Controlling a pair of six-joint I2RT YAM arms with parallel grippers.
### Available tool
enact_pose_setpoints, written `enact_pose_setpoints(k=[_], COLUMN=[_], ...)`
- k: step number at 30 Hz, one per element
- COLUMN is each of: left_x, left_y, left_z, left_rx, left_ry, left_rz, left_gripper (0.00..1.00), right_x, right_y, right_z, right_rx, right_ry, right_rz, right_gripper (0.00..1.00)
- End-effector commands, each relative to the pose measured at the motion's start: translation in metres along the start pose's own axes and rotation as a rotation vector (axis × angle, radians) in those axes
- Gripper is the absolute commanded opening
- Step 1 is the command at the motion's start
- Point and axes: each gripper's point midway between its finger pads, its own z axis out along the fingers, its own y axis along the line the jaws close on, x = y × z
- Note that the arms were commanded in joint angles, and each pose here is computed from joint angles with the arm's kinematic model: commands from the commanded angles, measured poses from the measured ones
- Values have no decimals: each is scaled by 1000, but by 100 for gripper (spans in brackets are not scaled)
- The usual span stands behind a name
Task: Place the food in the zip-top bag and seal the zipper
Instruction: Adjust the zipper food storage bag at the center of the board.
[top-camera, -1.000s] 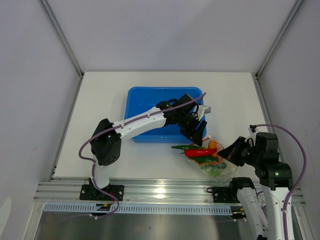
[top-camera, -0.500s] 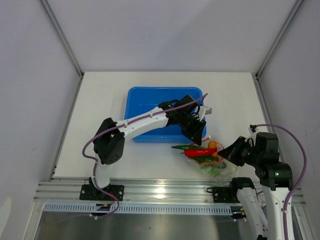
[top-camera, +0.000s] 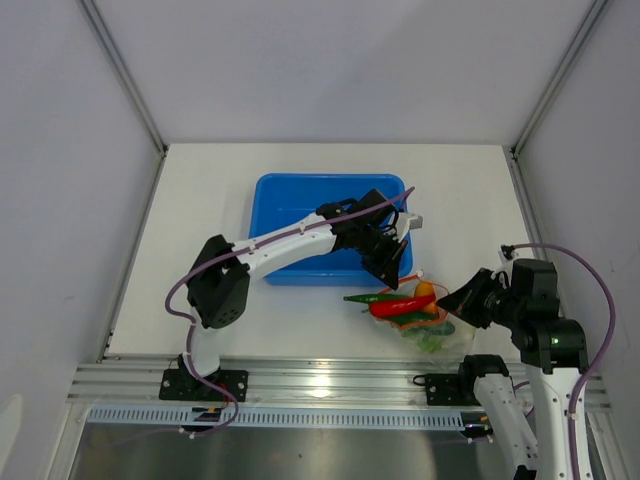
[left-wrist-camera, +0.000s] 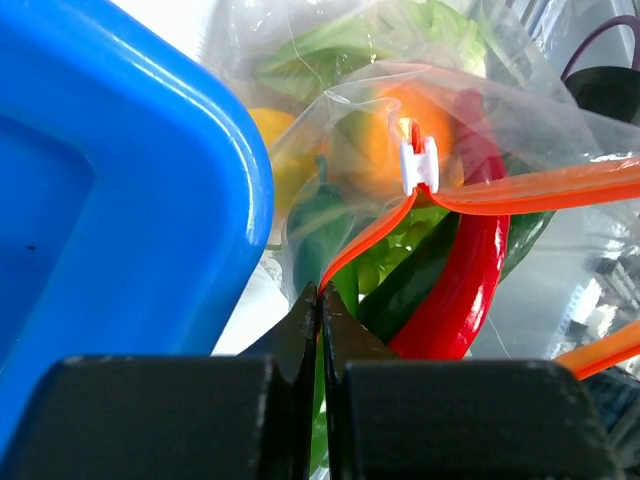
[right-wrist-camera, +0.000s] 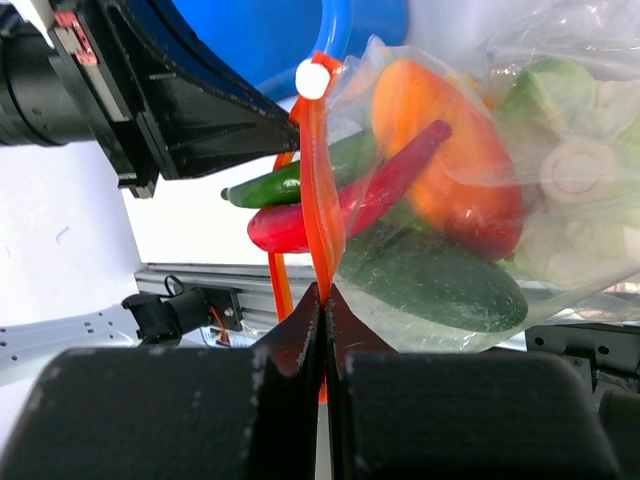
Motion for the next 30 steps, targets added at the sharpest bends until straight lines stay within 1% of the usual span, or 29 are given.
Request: enact_pose_setpoints(k=[1, 3, 4, 5, 9, 13, 15, 18, 19, 20, 22, 23, 25, 26, 28, 29, 30], left_x=[-7, -12, -24, -25, -33, -32, -32, -26, -19, -17, -14, -12, -9, -8, -5, -4, -3], left_y=[-17, -25, -38, -42, -68, -90, -97, -91, -82, -79, -72, -64, -56, -49, -41, -38, -34], left_z=[-25, -37, -55, -61, -94, -117, -125, -117, -106, -102, -96, -94, -96, -95, -91, -89, -86], left_rx=[34, 41, 44, 39, 65, 106, 121, 117, 120, 119, 110, 73, 27, -3, -33, -41, -49], left_ry=[-30, -51, -85, -92, -135, -161, -179, -159, -124, -110, -106, -113, -123, -124, -109, -104, -97], left_rz=[40, 50, 69, 72, 86, 65, 61, 43, 23, 14, 18, 16, 28, 30, 40, 41, 40], left_gripper=[0, 1, 1, 1, 1, 1, 1, 0, 1, 0, 0, 1, 7, 16, 26, 35, 37], right_x=[-15, -18, -21, -20, -20, -31, -29, -22, -12, -11, -9, -8, -10, -9, -3, -1, 0], right_y=[17, 17, 20, 17, 18, 27, 24, 8, -5, -10, -15, -14, -9, -9, -11, -9, -9], right_z=[-9, -5, -6, 0, 6, 2, 5, 19, 28, 33, 34, 31, 22, 20, 17, 17, 16], right_rx=[-22, 4, 4, 35, 69, 71, 79, 114, 131, 135, 153, 153, 135, 135, 131, 121, 118], right_ry=[-32, -1, 9, 60, 160, 159, 180, 219, 252, 257, 270, 274, 241, 236, 238, 240, 239], right_rz=[-14, -7, -10, 4, 23, -7, -8, 2, 10, 6, -13, -18, -47, -51, -47, -38, -34], right_gripper=[0, 0, 0, 0, 0, 0, 0, 0, 0, 0, 0, 0, 0, 0, 0, 0, 0])
